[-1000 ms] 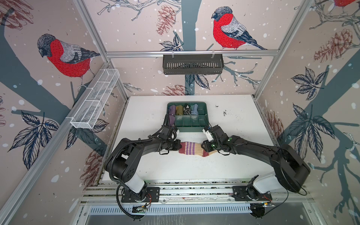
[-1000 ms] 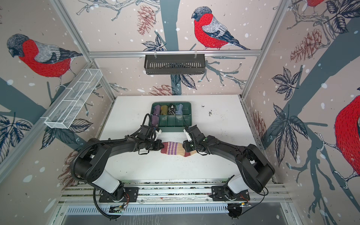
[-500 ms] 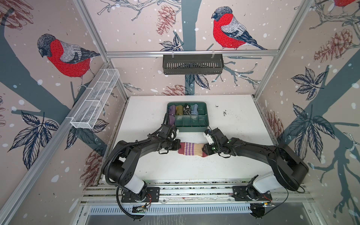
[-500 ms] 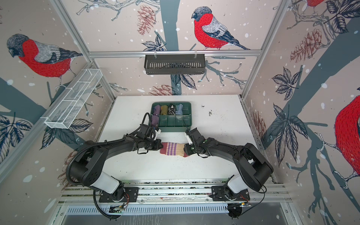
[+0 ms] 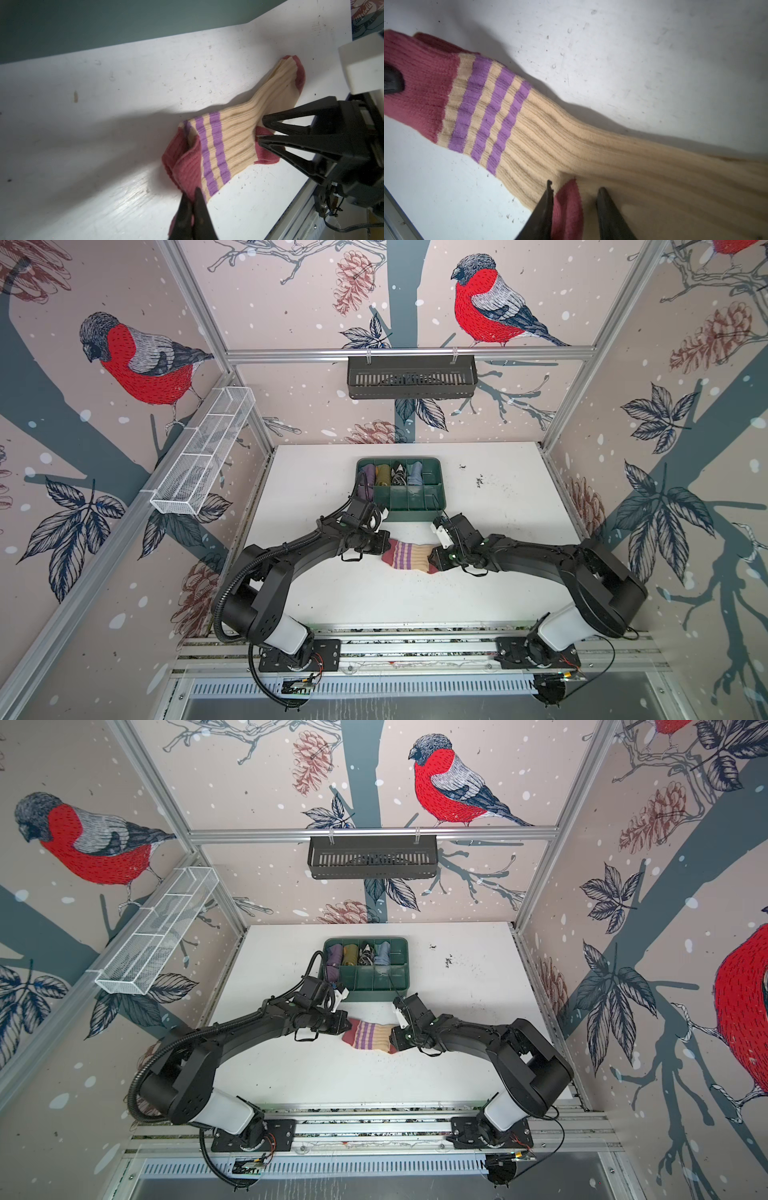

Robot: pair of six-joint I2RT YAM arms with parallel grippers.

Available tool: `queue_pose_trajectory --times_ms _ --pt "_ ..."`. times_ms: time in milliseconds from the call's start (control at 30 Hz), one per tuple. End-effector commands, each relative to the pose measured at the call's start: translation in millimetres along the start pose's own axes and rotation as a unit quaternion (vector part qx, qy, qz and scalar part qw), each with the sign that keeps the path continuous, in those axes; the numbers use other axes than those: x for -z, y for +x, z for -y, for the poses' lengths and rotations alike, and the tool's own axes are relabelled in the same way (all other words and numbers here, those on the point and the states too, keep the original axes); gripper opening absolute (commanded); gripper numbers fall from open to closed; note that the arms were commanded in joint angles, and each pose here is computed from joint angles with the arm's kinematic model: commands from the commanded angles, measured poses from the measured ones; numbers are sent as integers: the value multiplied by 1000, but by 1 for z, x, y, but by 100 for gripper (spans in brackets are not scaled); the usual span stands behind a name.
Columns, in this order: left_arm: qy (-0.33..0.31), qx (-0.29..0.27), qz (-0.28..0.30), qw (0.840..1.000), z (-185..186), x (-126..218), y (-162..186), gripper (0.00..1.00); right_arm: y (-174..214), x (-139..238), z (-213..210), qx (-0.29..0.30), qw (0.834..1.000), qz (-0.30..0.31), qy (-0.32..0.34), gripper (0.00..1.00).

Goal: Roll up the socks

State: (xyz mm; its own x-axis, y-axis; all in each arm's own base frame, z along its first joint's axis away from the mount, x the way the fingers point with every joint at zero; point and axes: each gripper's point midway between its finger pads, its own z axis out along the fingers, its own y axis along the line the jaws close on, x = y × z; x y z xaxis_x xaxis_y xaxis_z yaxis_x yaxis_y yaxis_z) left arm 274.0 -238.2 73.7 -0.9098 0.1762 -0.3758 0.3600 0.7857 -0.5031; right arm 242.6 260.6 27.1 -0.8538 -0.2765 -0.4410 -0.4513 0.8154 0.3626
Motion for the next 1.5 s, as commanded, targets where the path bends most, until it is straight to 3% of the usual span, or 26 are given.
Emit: queue_pose_trajectory --times_ms 0,600,900,1167,1467 --pt "18 -12 -6 1000 14 3 -2 0 4 -4 -1 -6 1000 -7 -6 38" --pt "111 -23 27 993 70 -9 -31 0 9 -10 1 -8 1000 -9 -17 37" --pt "132 -24 -1 991 86 -37 -23 0 9 -9 5 -14 1000 -6 -20 37" --pt "125 -17 -32 992 82 -60 -6 0 7 -1 11 -24 999 5 -23 38" --pt "107 -10 -23 994 74 -71 -13 0 -3 20 15 -34 998 37 -27 40"
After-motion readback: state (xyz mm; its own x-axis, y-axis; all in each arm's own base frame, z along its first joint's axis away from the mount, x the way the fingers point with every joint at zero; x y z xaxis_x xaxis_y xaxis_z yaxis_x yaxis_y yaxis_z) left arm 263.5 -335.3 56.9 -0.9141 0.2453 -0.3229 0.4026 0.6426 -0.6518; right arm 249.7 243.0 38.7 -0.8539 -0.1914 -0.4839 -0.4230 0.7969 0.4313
